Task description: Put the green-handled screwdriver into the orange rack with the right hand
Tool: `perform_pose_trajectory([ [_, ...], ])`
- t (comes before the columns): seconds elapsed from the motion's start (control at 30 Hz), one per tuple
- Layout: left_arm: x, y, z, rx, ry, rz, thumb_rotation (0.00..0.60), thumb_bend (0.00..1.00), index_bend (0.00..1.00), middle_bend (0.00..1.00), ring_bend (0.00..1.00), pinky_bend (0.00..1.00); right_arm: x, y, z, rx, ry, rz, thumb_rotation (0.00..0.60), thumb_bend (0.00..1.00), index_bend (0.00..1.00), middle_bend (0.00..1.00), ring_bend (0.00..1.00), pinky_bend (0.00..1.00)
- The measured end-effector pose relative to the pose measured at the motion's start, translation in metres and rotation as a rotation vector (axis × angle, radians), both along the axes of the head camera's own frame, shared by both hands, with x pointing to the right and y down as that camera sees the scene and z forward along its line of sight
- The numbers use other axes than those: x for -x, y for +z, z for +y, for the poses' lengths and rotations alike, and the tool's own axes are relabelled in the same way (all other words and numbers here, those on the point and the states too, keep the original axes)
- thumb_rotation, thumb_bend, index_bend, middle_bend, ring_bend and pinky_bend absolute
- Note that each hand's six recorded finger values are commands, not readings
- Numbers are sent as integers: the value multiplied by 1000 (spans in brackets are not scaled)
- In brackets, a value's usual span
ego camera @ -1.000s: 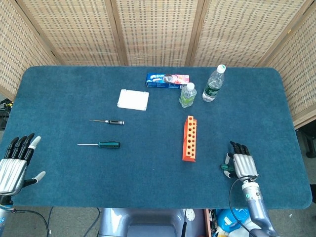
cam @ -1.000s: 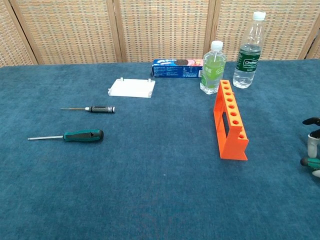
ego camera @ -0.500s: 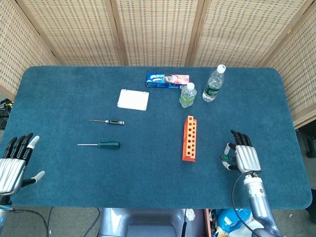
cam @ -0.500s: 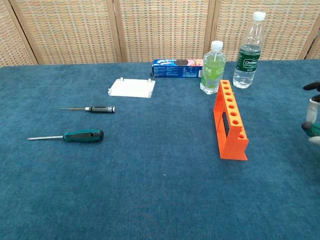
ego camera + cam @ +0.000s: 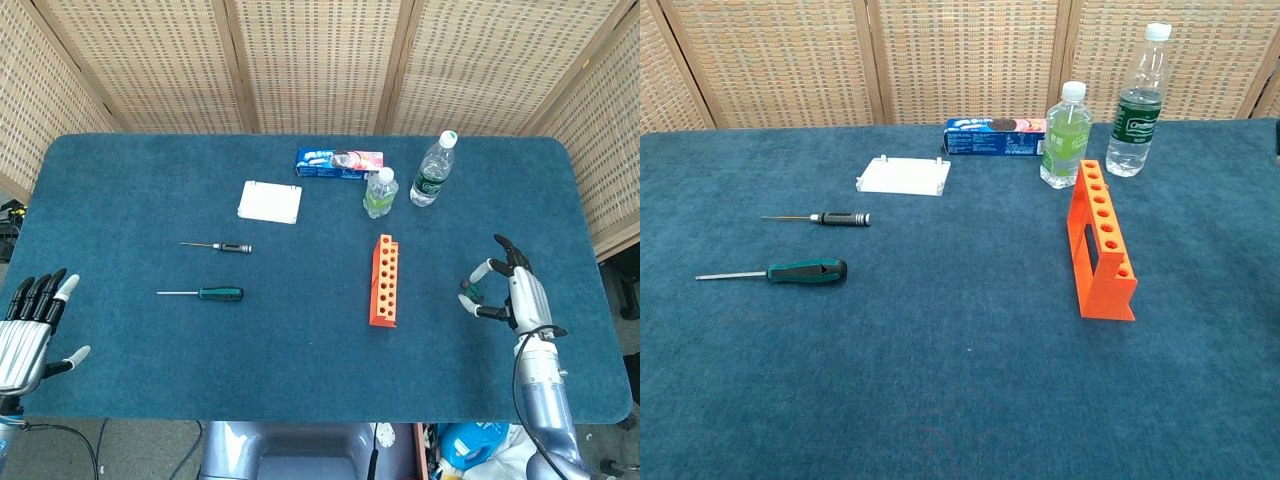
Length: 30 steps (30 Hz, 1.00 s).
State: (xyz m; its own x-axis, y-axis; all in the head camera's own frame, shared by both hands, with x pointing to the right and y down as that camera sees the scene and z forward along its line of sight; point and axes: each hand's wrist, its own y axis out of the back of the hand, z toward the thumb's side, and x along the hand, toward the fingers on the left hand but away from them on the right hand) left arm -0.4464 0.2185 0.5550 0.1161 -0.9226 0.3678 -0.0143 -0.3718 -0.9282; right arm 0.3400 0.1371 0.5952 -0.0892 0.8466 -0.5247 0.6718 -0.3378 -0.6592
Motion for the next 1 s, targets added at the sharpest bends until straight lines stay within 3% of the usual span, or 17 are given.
perform_pose_trajectory([
  [0.2, 0, -2, 0, -12, -1, 3, 600, 0, 0, 0, 0, 0, 1, -9, -9, 47, 128, -207, 600, 208, 634, 55, 0, 0],
  [0.53, 1, -4, -1, -21, -5, 11, 600, 0, 0, 0, 0, 0, 22, -16, -19, 15, 202, -452, 600, 208, 646, 69, 0, 0],
  [1.0, 4, -6, -3, -24, -11, 25, 600, 0, 0, 0, 0, 0, 63, -8, -31, -75, 180, -749, 600, 207, 660, 87, 0, 0],
])
